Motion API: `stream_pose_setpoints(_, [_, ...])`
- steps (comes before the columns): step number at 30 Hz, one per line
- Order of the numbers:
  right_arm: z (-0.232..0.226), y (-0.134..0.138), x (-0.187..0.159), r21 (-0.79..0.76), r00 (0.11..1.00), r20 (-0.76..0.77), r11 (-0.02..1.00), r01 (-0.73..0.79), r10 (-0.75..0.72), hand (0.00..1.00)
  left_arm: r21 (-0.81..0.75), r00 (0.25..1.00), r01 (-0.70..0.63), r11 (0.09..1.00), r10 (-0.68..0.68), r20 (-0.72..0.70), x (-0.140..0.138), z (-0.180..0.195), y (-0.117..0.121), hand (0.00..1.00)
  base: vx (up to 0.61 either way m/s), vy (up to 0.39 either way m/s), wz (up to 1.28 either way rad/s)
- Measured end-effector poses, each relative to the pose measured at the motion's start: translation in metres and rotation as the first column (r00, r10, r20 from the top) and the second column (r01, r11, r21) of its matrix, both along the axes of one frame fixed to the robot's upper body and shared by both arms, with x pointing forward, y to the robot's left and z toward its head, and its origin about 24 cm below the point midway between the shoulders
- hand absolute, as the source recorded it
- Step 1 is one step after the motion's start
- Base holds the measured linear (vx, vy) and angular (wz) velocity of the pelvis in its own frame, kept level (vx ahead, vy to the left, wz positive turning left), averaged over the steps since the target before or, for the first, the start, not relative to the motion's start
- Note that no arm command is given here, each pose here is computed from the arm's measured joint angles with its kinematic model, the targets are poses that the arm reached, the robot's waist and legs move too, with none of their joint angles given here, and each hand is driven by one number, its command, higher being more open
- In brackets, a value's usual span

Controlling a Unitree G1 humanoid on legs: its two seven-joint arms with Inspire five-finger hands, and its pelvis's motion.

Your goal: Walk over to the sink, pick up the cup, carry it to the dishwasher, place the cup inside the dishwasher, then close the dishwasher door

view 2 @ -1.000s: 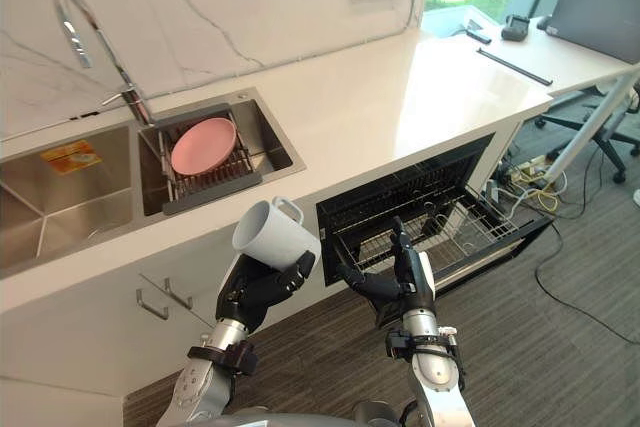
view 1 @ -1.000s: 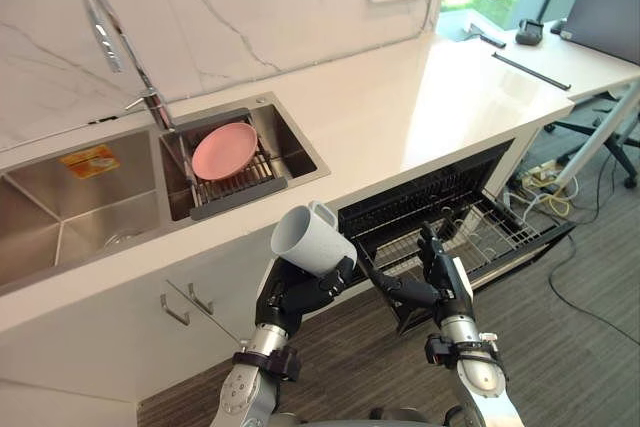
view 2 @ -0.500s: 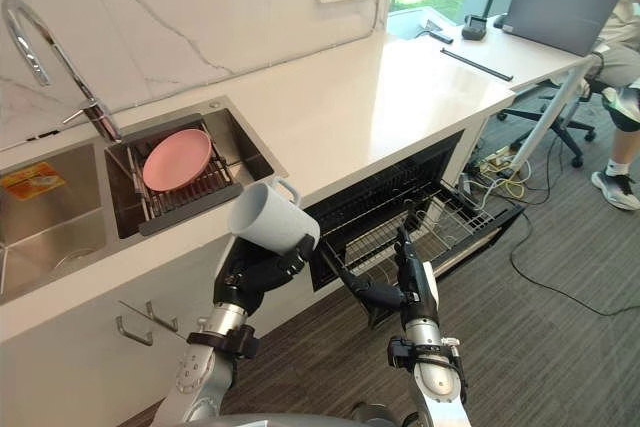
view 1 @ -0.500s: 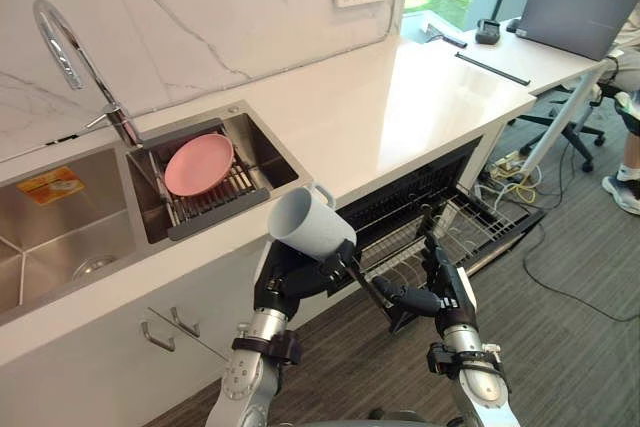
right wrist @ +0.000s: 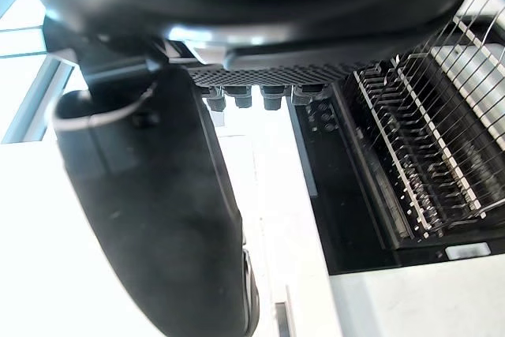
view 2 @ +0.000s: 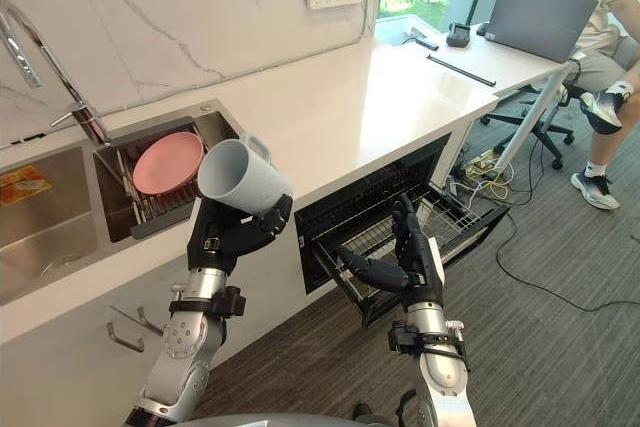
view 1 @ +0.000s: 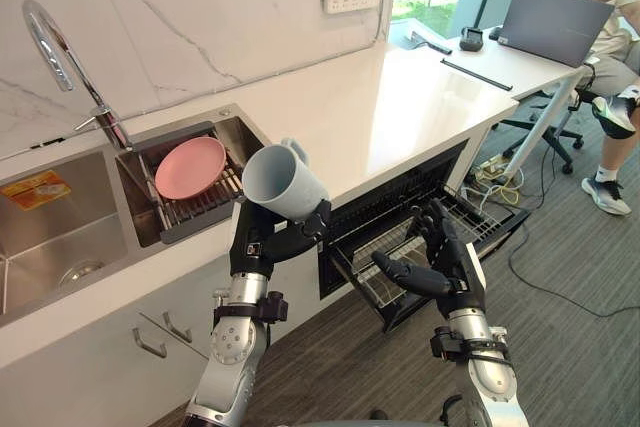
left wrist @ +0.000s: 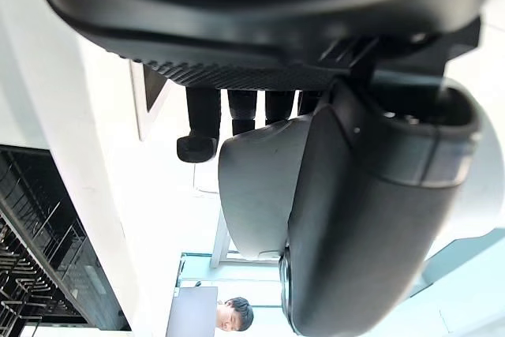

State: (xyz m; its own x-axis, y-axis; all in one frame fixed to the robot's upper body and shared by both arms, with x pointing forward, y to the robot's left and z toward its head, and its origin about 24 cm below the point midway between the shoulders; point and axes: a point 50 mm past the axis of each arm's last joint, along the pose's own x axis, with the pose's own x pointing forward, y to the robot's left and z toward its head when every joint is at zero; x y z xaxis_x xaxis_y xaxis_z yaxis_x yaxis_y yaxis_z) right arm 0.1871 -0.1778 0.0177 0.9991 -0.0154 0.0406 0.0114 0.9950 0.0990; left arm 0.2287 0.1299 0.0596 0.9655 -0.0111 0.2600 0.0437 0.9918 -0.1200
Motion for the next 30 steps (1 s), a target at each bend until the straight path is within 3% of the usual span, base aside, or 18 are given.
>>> stream_pose_setpoints(7, [0.021,0.013,0.003,0.036,0.986,0.119,0.992,-0.118,0.113,1.00,0.117,0.999,-0.009,0.993,0.014,-0.045,0.021,-0.010,-0.006,0.00,-0.03,-0.014,-0.10])
stream_pose_setpoints(17, [0.037,0.031,0.008,0.068,0.953,0.213,0.970,-0.235,0.216,1.00,0.271,0.980,0.163,0.949,-0.125,-0.154,0.028,-0.029,-0.034,0.00,-0.04,-0.026,-0.06])
stream_pose_setpoints(30, [0.039,0.038,0.007,0.070,0.951,0.216,0.968,-0.242,0.222,1.00,0.284,0.955,0.274,0.919,-0.225,-0.193,0.022,-0.037,-0.051,0.00,-0.02,-0.013,-0.04])
